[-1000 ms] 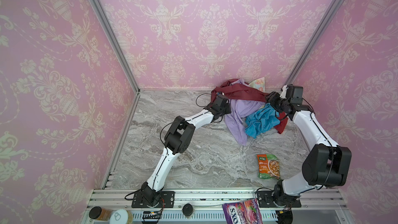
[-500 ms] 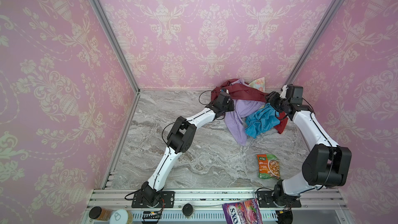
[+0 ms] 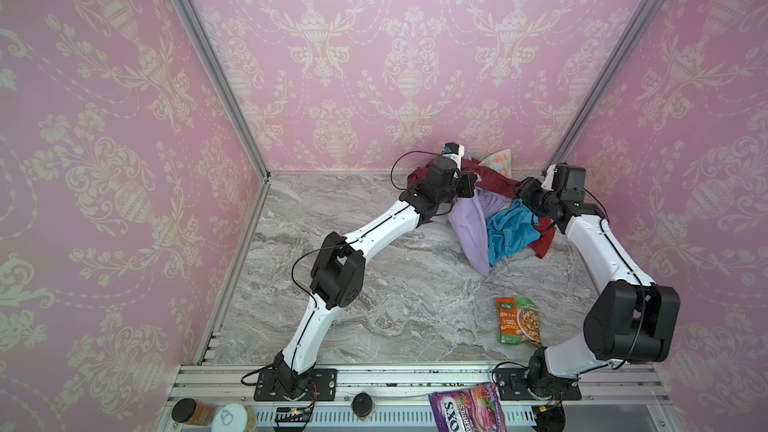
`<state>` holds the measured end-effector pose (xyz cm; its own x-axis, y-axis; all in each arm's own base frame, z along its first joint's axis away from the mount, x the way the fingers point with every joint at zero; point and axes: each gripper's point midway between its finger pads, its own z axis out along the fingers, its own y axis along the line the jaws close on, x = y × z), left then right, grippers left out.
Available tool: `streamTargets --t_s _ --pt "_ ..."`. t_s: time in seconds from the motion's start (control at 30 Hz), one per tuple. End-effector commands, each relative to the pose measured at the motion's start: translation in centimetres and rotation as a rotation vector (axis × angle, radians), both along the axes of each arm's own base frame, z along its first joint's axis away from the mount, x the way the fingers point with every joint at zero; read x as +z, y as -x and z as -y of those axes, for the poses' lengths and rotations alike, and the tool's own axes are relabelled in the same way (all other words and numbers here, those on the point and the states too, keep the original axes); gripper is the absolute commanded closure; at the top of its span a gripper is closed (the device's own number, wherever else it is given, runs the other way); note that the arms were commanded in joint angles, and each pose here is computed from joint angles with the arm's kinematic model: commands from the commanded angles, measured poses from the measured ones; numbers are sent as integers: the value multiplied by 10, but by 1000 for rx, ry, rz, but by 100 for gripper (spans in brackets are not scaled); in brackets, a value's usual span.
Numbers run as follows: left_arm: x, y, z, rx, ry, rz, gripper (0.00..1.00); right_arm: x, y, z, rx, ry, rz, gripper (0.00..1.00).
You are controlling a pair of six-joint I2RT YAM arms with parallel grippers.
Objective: Pick out a specific cloth from the pile
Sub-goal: 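Lift the lavender t-shirt up out of the pile with the left gripper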
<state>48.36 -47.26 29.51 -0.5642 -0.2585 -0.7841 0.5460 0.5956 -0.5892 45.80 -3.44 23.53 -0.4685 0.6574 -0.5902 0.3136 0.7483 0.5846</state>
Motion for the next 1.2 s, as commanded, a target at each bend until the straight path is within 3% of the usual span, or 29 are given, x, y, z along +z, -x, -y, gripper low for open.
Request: streamTargets --t_s 0.0,0.43,1.17 --pt "72 18 2 -65 85 133 100 19 4 5 -12 25 52 40" --pt "164 47 7 -152 162 275 100 37 10 10 -35 64 92 40" --pt "256 93 -28 -182 179 472 100 51 6 8 2 111 147 39"
